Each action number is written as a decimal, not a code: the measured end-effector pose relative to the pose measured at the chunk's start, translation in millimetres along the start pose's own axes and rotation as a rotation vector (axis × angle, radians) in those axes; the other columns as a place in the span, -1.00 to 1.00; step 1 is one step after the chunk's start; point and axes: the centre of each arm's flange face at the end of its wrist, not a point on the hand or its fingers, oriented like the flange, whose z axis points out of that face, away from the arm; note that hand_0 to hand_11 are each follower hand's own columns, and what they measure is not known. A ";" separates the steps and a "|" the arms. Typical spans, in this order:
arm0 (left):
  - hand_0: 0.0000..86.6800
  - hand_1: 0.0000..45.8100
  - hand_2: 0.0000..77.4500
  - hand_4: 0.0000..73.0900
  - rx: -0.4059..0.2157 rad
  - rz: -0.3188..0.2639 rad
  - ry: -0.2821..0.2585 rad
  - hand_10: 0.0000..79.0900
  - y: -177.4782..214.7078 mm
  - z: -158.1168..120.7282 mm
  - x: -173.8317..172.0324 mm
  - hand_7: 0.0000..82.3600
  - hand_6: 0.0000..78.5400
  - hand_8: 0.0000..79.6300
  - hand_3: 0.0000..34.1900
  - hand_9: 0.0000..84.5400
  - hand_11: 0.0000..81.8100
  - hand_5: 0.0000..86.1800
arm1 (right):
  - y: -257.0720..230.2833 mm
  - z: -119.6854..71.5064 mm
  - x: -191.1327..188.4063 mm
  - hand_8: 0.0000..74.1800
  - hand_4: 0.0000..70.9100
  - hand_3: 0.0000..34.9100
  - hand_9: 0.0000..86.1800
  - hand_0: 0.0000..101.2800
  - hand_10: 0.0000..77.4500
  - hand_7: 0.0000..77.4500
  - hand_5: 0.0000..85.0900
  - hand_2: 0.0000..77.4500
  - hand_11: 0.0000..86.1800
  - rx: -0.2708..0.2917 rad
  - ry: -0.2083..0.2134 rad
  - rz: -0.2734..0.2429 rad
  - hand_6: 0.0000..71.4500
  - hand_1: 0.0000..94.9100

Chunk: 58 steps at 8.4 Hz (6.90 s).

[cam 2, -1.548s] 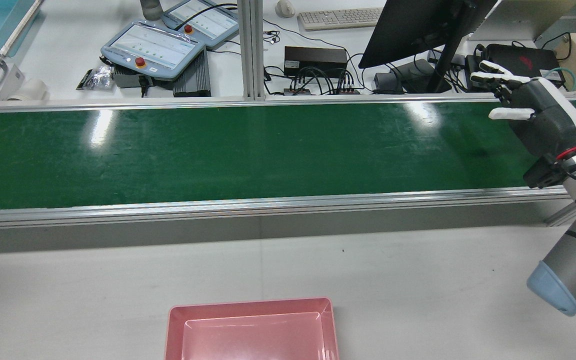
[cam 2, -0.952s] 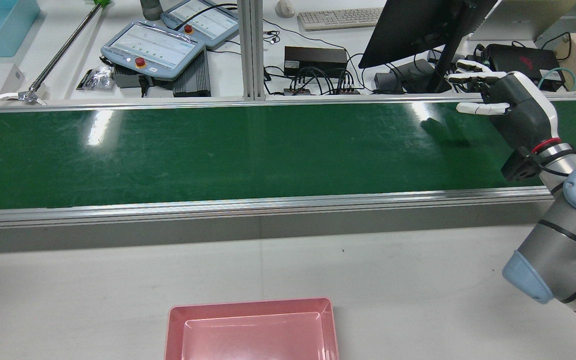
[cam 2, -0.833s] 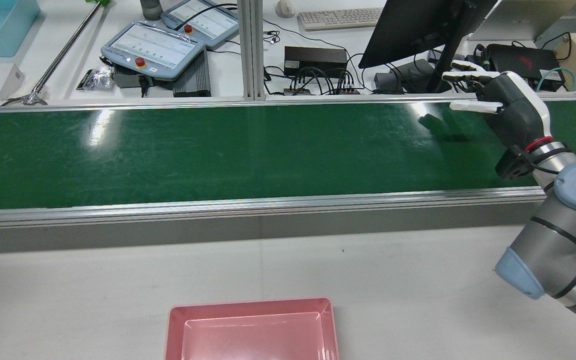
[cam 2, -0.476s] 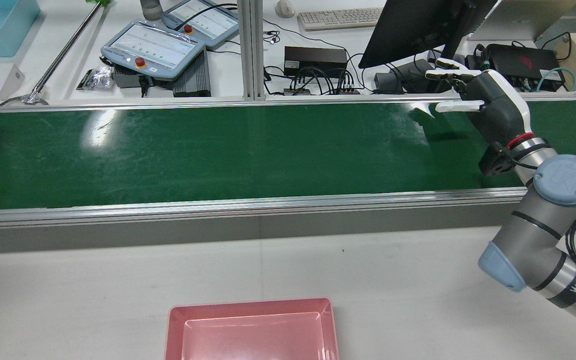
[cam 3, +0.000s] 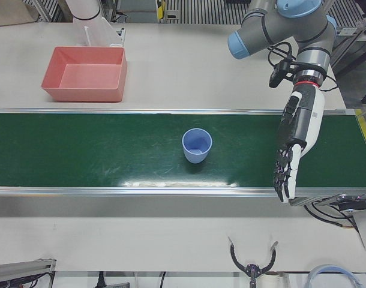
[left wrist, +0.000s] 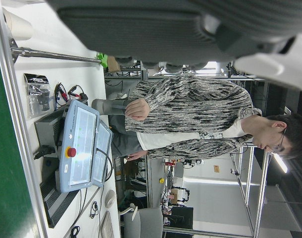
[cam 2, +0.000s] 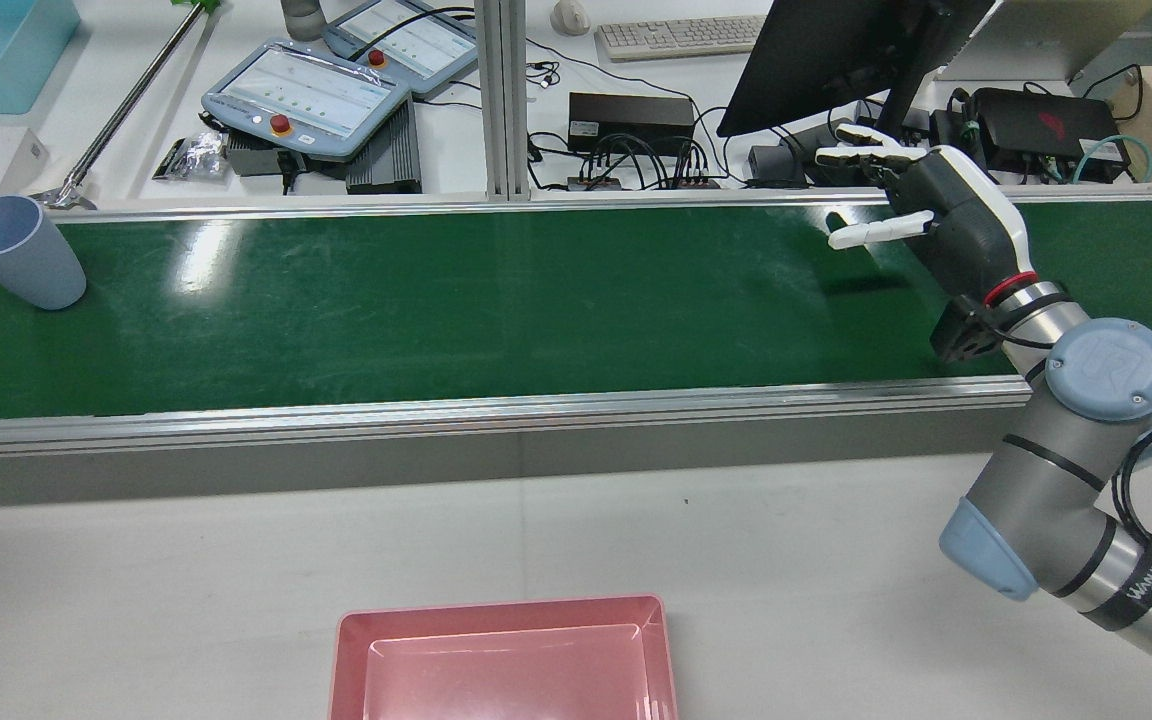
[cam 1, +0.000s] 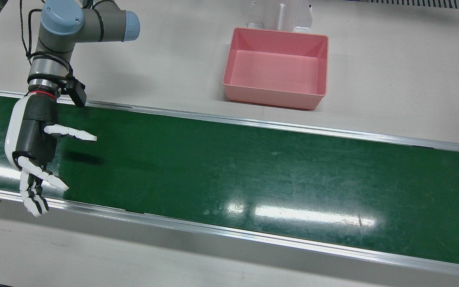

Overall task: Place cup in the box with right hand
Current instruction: 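Lower the open right hand to the conveyor belt edge, fingers facing the cup, then hold the right hand still as the blue cup rides toward it, then close the right hand fingers around the blue cup, then lift the cup off the belt and carry it over the pink box, then open the right hand to release the cup into the pink box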

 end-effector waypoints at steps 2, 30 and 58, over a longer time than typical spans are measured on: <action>-1.00 -0.98 -0.97 -0.97 -0.001 0.000 0.000 -1.00 0.6 0.1 0.0 -0.99 -0.99 -1.00 -1.00 -1.00 -1.00 -0.99 | 8.1 -4.5 18.0 -0.74 -0.34 -1.00 -0.57 0.19 -0.97 -0.45 -0.83 -0.97 -0.92 -0.012 0.027 -0.011 -0.83 -0.56; -1.00 -0.98 -0.97 -0.97 -0.001 0.000 0.000 -1.00 1.0 0.0 0.0 -0.99 -0.99 -1.00 -1.00 -1.00 -1.00 -0.99 | 0.5 -2.2 35.8 -0.74 -0.26 -1.00 -0.57 0.11 -0.92 -0.46 -0.83 -0.90 -0.85 -0.032 0.011 -0.005 -0.83 -0.71; -1.00 -0.98 -0.97 -0.97 -0.002 0.001 0.000 -1.00 1.1 0.1 0.0 -0.99 -0.99 -1.00 -1.00 -1.00 -1.00 -1.00 | 269.0 -275.8 234.0 -0.43 0.23 -1.00 -0.95 0.22 -0.54 0.27 -0.83 -0.39 -0.03 -0.276 0.270 -0.046 -0.95 -0.83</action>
